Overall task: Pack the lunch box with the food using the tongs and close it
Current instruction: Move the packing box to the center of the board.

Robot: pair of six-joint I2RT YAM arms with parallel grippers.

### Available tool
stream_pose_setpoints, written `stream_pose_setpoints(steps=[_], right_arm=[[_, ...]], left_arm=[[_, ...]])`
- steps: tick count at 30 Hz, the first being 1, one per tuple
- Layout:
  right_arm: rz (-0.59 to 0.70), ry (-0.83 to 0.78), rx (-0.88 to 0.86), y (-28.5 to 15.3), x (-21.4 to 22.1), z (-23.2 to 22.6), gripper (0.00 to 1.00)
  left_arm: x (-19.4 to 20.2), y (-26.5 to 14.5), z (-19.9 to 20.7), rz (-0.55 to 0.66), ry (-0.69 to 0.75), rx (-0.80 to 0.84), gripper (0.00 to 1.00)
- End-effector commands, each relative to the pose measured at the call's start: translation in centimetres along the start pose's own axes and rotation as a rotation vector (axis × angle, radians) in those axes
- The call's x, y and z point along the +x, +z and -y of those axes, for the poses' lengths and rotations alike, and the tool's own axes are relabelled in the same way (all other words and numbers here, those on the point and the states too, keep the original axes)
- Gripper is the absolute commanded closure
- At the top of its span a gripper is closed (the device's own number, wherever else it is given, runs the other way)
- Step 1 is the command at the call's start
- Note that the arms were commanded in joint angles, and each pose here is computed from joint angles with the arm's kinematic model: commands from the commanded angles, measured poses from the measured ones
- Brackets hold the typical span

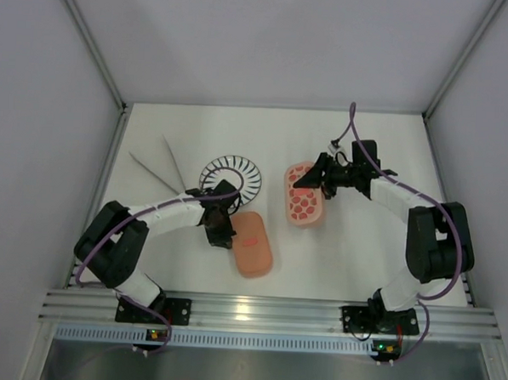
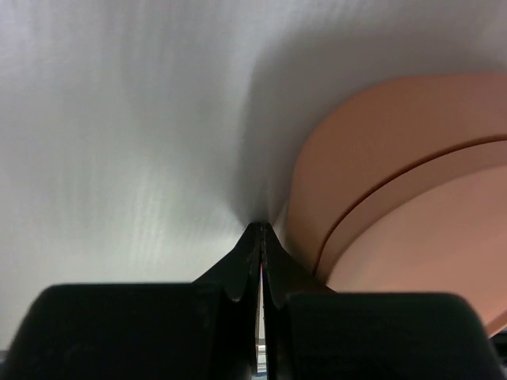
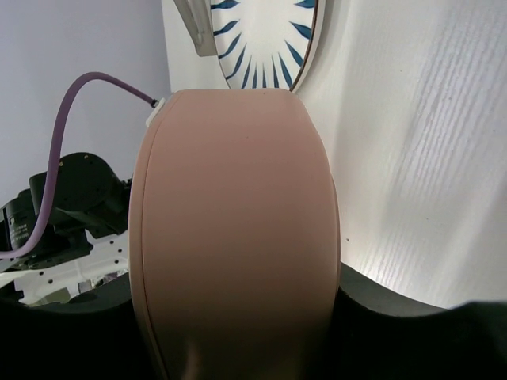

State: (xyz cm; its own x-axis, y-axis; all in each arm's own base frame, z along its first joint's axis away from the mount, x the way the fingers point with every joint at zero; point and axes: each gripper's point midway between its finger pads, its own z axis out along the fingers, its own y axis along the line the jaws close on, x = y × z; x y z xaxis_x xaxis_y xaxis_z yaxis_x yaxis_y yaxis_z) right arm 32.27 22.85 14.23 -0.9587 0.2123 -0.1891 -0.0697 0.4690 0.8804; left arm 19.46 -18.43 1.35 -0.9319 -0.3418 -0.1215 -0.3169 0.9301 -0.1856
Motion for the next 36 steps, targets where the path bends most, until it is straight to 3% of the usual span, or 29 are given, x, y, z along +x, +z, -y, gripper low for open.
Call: stream_pose_setpoints(steps=[1, 10, 17, 24, 36], right_arm=[[0.021, -0.058, -0.074, -2.4, -0.4, -2.8, 1.00], [0.039, -0.067, -0.063, -4.0, -0.7, -2.4, 1.00], [0.044, -0.067, -0.050, -4.7, -0.5, -2.2, 1.00], [0.084, -0.051, -0.006, -5.2, -0.1, -1.9, 1.00], [0.331, 0.033, 0.063, -4.9, 1.7, -2.4, 1.00]], left_arm=[[-1.2, 0.3, 4.7, 0.015, 0.015, 0.127, 1.00], [-4.0, 0.7, 12.4, 0.028, 0.070, 0.214, 1.00], [-5.4, 1.4, 16.2, 0.027, 0.106, 0.245, 1.00], [-6.0, 1.2, 17.1, 0.043, 0.106, 0.245, 1.00], [-6.3, -1.5, 14.8, 0.102, 0.150, 0.201, 1.00]])
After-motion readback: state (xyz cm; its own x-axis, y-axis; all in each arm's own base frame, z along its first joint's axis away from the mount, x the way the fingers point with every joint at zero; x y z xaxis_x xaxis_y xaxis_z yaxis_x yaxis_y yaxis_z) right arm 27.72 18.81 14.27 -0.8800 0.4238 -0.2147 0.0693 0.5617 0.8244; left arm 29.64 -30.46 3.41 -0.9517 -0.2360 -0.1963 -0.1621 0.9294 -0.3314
